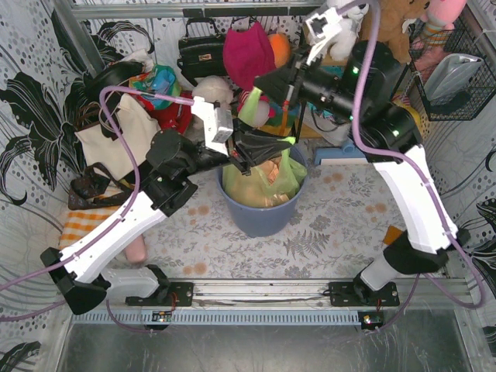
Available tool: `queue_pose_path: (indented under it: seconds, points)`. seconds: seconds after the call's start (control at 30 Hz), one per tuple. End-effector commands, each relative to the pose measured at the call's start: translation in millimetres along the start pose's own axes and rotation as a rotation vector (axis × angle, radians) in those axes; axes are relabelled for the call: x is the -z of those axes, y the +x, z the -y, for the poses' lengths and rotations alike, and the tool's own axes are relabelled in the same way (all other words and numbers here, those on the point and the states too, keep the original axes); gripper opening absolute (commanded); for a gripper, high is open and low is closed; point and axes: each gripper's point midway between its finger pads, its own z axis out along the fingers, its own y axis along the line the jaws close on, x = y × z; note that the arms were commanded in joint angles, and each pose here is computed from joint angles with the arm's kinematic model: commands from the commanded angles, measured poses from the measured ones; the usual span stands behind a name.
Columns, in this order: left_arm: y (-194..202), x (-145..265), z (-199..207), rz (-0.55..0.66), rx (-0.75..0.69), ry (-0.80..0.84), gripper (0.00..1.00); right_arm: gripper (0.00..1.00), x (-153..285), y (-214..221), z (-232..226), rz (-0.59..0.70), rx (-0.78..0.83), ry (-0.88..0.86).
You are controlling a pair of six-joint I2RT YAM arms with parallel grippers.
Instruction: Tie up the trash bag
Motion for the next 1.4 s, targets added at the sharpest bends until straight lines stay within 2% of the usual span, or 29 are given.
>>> queue_pose_path:
  seconds: [0.0, 0.37, 0.67, 1.13, 1.37]
  points:
    - [-21, 10, -13, 0.070, -0.076, -0.113, 0.00, 0.00, 41, -6, 27, 0.050, -0.063, 0.239]
    - [-14, 18, -20, 0.051, -0.080, -0.177, 0.00, 0.00, 97, 54, 34, -0.057, -0.231, 0.366]
    - [-7, 21, -32, 0.025, -0.074, -0.239, 0.00, 0.00, 121, 95, -2, -0.165, -0.418, 0.238]
    - [6, 15, -38, -0.002, -0.047, -0.242, 0.00, 0.00, 104, 116, -49, -0.163, -0.651, -0.027]
    - [7, 14, -38, -0.005, -0.041, -0.242, 0.00, 0.00, 92, 120, -57, -0.152, -0.684, -0.055]
